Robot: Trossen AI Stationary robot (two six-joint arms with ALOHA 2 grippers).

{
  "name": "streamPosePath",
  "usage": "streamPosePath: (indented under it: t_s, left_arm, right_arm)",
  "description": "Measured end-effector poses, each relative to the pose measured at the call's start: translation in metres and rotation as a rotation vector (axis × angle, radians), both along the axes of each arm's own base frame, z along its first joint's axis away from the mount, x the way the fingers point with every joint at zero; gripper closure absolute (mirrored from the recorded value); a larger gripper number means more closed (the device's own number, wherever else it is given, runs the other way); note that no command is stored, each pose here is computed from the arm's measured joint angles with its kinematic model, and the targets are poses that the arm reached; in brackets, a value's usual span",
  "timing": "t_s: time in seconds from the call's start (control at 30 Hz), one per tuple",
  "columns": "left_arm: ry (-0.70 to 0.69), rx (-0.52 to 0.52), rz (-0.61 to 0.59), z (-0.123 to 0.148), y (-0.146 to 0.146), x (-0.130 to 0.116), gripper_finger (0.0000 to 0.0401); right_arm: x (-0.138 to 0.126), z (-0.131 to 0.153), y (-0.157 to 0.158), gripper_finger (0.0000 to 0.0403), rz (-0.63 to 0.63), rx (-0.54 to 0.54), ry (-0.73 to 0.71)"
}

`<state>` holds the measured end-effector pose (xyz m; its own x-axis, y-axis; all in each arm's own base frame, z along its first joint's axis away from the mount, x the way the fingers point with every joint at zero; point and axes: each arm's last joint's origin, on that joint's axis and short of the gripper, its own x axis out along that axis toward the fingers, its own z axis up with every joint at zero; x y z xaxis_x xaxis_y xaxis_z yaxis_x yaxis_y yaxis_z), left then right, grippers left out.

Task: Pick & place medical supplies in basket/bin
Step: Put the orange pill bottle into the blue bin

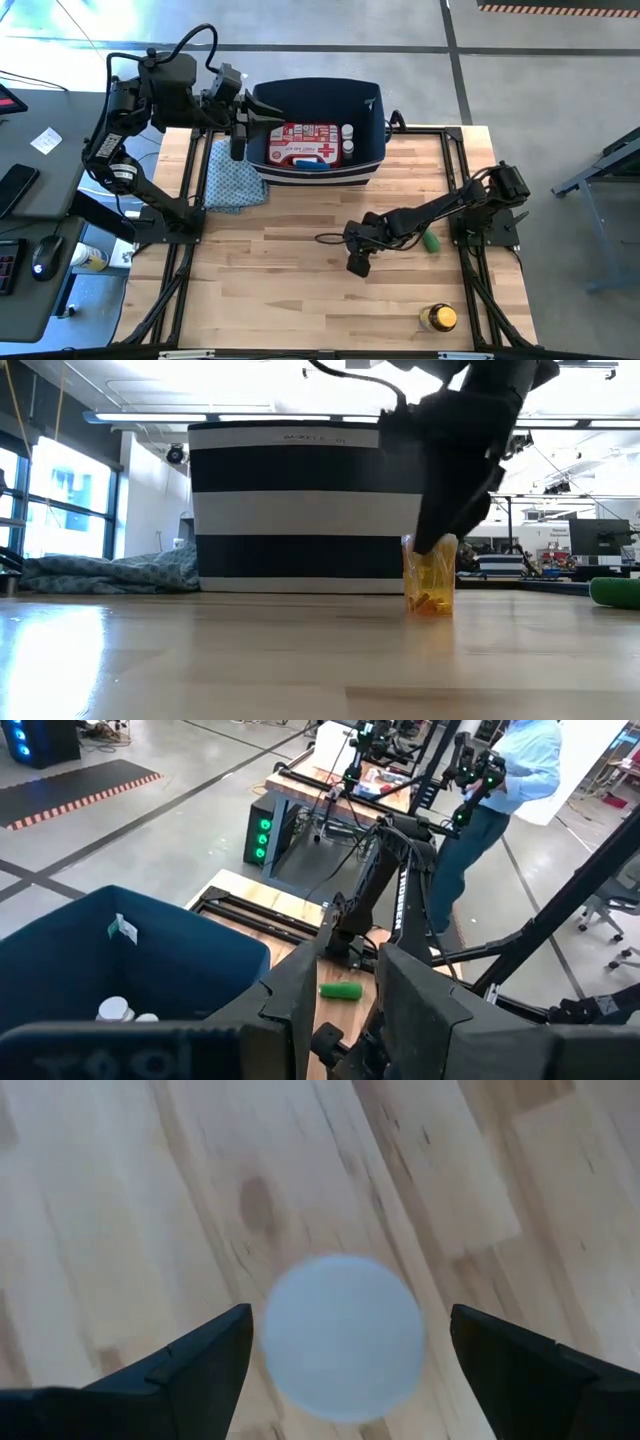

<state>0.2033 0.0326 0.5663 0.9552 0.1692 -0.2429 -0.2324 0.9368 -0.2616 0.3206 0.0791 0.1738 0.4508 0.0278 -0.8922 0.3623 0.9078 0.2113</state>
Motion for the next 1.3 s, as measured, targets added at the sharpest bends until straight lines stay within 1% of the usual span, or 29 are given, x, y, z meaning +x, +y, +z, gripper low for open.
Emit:
streamPosePath:
  t_s: [0.13,0.33,0.57,0.83,1.03,1.17,1.3]
  left_arm:
    - [0.006,-0.01,-0.002,-0.002,0.001,0.004,0.0257]
    - [0.013,-0.019,-0.004,-0.003,0.001,0.008,0.0257]
    - [0.025,-0.024,-0.013,-0.005,0.002,0.013,0.0257]
    - [0.024,-0.026,-0.022,-0.005,0.001,0.013,0.0257]
    - [0.023,-0.026,-0.022,-0.005,0.001,0.013,0.0257]
    - [0.023,-0.026,-0.022,-0.005,0.001,0.013,0.0257]
    - [0.023,-0.026,-0.022,-0.005,0.001,0.013,0.0257]
  right_arm:
    - [0.002,0.001,0.0,0.0075,-0.014,-0.022,-0.028]
    - [0.001,0.001,0.0,0.0082,-0.006,-0.017,-0.018]
    - [0.001,0.001,0.0,0.0112,-0.008,-0.013,-0.017]
    - [0.001,0.001,0.001,0.0152,0.012,0.027,-0.007]
    - [0.001,0.001,0.001,0.0177,0.013,0.028,-0.007]
    - [0.001,0.001,0.001,0.0188,0.011,0.028,-0.007]
    - [0.001,0.001,0.001,0.0189,-0.004,0.037,-0.008]
